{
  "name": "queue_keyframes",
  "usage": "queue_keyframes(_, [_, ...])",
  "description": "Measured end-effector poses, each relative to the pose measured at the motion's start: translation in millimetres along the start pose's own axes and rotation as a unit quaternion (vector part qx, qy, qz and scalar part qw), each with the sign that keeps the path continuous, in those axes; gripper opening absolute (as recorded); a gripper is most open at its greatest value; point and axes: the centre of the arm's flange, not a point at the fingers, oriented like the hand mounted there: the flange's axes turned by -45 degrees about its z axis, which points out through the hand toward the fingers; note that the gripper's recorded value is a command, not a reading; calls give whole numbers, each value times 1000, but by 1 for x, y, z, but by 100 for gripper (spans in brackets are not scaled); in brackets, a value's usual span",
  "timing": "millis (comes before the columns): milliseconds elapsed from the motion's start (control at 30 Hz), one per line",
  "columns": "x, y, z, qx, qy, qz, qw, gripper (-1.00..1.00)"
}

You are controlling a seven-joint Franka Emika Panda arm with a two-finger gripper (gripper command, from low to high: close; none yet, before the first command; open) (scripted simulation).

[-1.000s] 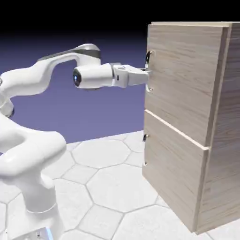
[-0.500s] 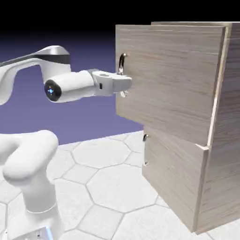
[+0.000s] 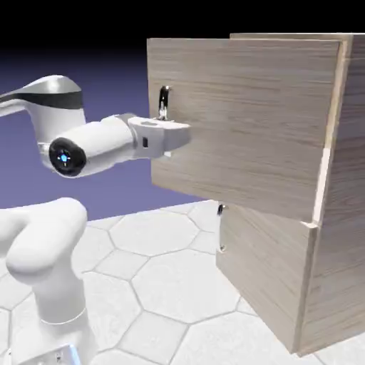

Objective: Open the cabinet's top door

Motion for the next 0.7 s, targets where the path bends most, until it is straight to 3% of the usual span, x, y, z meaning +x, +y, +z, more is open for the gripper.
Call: queue_keyframes(700, [0,106,-141,237,0,0,971,-100])
